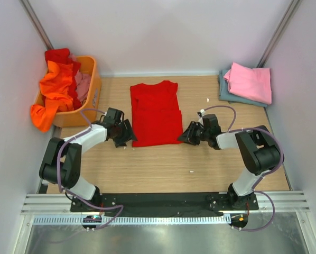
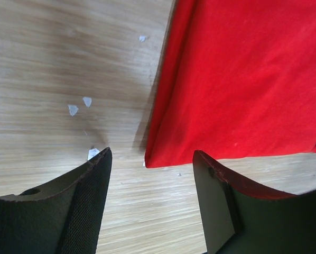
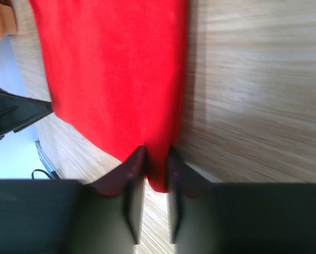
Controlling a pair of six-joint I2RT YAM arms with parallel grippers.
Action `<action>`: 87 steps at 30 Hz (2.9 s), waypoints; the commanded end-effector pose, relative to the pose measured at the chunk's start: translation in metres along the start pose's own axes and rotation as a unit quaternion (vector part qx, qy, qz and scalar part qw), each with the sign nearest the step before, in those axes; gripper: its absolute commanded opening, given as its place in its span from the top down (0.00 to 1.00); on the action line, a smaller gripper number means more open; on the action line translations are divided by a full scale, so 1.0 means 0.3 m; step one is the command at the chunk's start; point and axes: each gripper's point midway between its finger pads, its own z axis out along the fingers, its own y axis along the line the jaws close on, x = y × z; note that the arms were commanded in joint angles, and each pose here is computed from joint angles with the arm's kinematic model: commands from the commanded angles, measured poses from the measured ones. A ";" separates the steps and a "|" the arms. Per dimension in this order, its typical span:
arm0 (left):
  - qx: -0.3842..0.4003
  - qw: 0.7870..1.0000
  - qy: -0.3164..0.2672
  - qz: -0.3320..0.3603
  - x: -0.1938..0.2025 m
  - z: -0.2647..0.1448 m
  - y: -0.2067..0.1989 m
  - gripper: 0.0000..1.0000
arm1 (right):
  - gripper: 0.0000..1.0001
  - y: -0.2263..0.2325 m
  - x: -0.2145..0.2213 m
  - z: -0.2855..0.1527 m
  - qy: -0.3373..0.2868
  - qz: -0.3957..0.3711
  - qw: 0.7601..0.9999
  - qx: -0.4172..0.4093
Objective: Fold and stack the t-shirts
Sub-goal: Fold the tshirt
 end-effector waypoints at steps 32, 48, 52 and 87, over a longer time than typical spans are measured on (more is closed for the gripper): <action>0.003 0.999 -0.006 0.036 0.354 -0.111 -0.007 1.00 | 0.99 -0.125 0.269 -0.342 0.033 0.053 0.986 0.152; 0.026 0.996 -0.072 0.038 0.311 -0.500 -0.029 1.00 | 0.99 0.168 0.223 -0.664 -0.057 -0.009 0.992 0.111; -0.005 0.994 -0.091 0.065 0.239 -0.503 -0.074 1.00 | 0.99 0.185 0.123 -0.646 -0.068 -0.050 0.984 0.154; 0.108 0.991 -0.055 0.063 -0.622 -0.191 -0.528 0.17 | 0.00 0.218 -0.631 -0.317 -0.110 -0.026 0.976 0.187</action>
